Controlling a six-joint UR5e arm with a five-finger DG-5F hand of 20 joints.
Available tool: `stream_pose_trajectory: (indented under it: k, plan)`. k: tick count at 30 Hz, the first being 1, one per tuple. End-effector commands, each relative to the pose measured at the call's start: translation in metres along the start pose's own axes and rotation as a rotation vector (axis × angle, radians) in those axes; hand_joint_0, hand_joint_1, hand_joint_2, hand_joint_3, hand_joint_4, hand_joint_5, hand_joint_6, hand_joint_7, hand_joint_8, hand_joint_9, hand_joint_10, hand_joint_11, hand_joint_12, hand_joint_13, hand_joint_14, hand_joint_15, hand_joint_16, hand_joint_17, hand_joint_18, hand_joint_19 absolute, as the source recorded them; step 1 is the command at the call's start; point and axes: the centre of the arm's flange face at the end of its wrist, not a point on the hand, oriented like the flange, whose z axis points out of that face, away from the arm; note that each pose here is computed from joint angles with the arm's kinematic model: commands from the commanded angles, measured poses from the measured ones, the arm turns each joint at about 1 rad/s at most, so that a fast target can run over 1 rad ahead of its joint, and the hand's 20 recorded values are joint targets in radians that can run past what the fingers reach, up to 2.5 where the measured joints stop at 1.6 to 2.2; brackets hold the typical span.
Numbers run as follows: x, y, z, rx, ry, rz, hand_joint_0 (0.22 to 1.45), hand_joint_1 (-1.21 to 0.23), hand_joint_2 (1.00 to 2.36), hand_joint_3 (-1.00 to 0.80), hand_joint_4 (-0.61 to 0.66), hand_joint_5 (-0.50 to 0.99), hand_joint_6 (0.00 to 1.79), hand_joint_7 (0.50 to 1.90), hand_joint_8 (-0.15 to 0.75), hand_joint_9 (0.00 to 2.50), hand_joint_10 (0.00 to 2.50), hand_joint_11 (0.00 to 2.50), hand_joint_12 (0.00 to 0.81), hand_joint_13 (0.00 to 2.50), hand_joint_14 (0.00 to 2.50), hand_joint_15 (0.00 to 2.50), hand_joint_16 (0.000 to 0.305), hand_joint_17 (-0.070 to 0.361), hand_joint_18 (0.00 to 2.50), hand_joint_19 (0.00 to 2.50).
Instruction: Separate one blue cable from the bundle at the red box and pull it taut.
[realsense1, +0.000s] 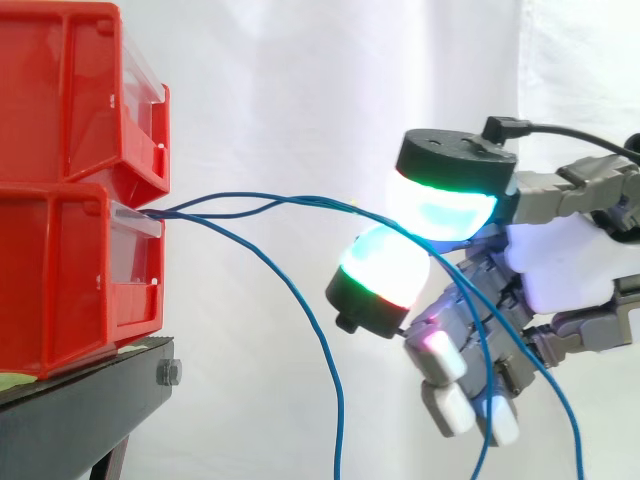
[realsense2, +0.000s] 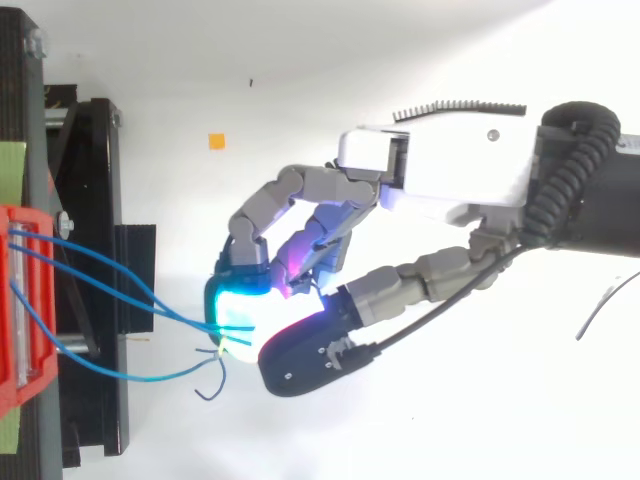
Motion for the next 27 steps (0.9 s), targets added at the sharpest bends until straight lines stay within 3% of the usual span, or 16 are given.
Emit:
stream_pose_trajectory:
  k: [1, 8, 13, 16, 20, 22, 24, 25, 27]
  plan:
    - [0.0, 0.0, -0.006, 0.006, -0.002, -0.01, 0.6, -0.73, 1.01, -0.18, -0.15, -0.07, 0.86, 0.95, 0.309, 0.97, 0.01, 0.98, 0.271, 0.9, 0.02, 0.64, 0.031, 0.07, 0.81, 0.61]
    - [0.001, -0.002, -0.008, 0.009, -0.003, -0.011, 0.6, -0.72, 1.01, -0.18, -0.15, -0.07, 0.86, 0.94, 0.297, 1.07, 0.0, 1.23, 0.285, 1.1, 0.02, 0.91, 0.032, 0.071, 0.83, 0.62]
    - [0.002, 0.0, -0.005, -0.012, -0.007, -0.004, 0.6, -0.72, 1.01, -0.19, -0.15, -0.07, 0.86, 0.94, 0.293, 1.14, 0.0, 1.31, 0.289, 1.12, 0.02, 1.0, 0.032, 0.071, 0.84, 0.64]
    - [0.003, 0.001, -0.004, -0.026, -0.009, -0.002, 0.6, -0.72, 1.01, -0.19, -0.15, -0.07, 0.86, 0.94, 0.274, 1.14, 0.33, 1.29, 0.287, 1.21, 0.02, 1.22, 0.033, 0.074, 0.86, 0.67]
    - [0.003, 0.002, -0.003, -0.035, -0.009, 0.002, 0.61, -0.72, 1.01, -0.2, -0.15, -0.07, 0.86, 0.94, 0.267, 1.11, 0.47, 1.28, 0.284, 1.29, 0.0, 1.43, 0.034, 0.077, 0.88, 0.71]
    - [0.003, -0.008, -0.006, -0.016, -0.008, -0.002, 0.61, -0.72, 1.01, -0.2, -0.15, -0.07, 0.86, 0.93, 0.269, 1.09, 0.54, 1.27, 0.286, 1.3, 0.08, 1.46, 0.035, 0.079, 0.9, 0.74]
    - [0.003, -0.014, -0.008, -0.006, -0.004, -0.003, 0.61, -0.72, 1.02, -0.19, -0.15, -0.07, 0.87, 0.93, 0.261, 1.06, 0.72, 1.23, 0.287, 1.26, 0.33, 1.39, 0.036, 0.08, 0.91, 0.76]
    - [0.003, -0.015, -0.008, -0.003, -0.004, -0.004, 0.61, -0.72, 1.01, -0.2, -0.15, -0.07, 0.87, 0.93, 0.25, 1.01, 0.98, 1.14, 0.282, 1.23, 0.53, 1.35, 0.036, 0.081, 0.93, 0.78]
    - [0.002, -0.02, -0.009, 0.0, -0.005, -0.004, 0.61, -0.72, 1.01, -0.2, -0.15, -0.07, 0.87, 0.94, 0.249, 0.99, 1.12, 1.1, 0.29, 1.18, 0.83, 1.29, 0.036, 0.082, 0.94, 0.82]
